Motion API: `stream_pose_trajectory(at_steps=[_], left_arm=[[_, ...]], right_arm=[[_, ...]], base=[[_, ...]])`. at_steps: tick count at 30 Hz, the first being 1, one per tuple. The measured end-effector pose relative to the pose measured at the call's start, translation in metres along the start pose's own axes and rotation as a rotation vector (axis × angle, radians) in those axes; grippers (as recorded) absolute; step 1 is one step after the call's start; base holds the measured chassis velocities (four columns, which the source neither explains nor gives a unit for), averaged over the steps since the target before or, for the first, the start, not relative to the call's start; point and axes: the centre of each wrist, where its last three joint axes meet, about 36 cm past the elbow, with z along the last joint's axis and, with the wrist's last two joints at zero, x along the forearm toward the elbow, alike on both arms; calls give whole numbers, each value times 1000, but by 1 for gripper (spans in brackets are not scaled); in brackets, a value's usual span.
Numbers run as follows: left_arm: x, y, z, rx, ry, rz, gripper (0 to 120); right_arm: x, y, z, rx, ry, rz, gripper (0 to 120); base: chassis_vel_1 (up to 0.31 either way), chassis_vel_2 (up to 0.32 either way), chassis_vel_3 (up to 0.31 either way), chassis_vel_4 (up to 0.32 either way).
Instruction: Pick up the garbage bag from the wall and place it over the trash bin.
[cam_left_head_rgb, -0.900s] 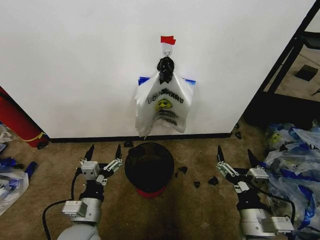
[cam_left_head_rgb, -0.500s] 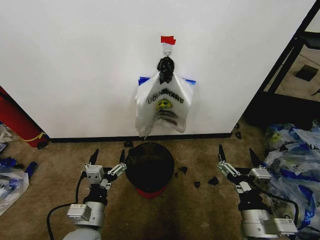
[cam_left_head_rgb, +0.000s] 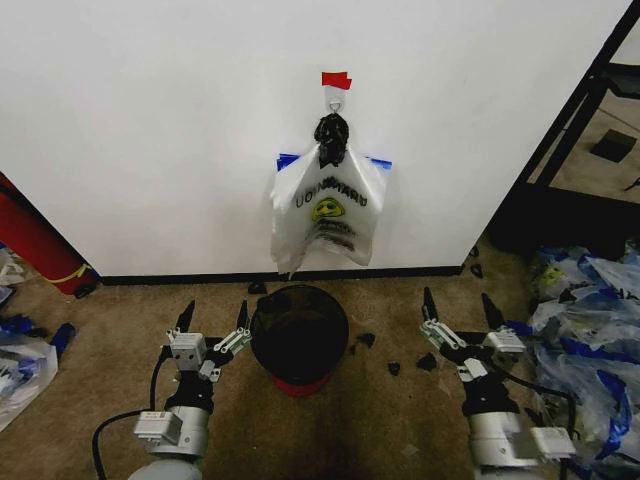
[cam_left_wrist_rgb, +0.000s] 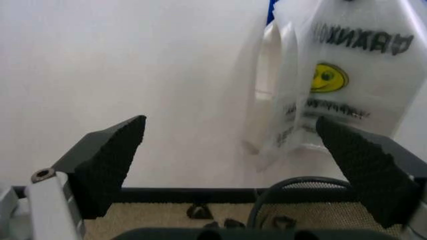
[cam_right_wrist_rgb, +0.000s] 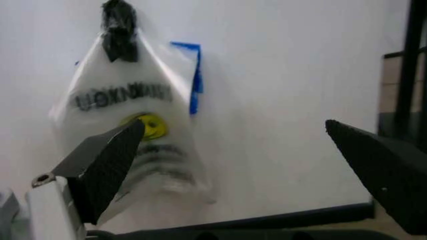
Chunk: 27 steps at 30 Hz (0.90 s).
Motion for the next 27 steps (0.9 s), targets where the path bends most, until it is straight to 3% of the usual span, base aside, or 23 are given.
stream_pose_trajectory(at_steps=[7, 12, 14, 19, 27], left_arm=[[-5, 1, 2, -4, -5, 0, 100], [-3, 4, 2, -11, 1, -7, 100], [-2, 5, 1, -20, -1, -12, 100], [1, 6, 0, -32, 0, -17, 100], [4, 4, 0, -38, -3, -32, 100]], right_arm=[[-54, -9, 7, -134, 12, -104, 100], [-107, -11, 9, -315, 54, -218, 100], [-140, -7, 9, -427, 70, -287, 100], [-185, 6, 15, -562, 98, -365, 100], [-258, 35, 19, -654, 110, -424, 100]], base=[[0, 0, 0, 0], [0, 0, 0, 0], [0, 0, 0, 0], [0, 0, 0, 0], [0, 0, 0, 0]])
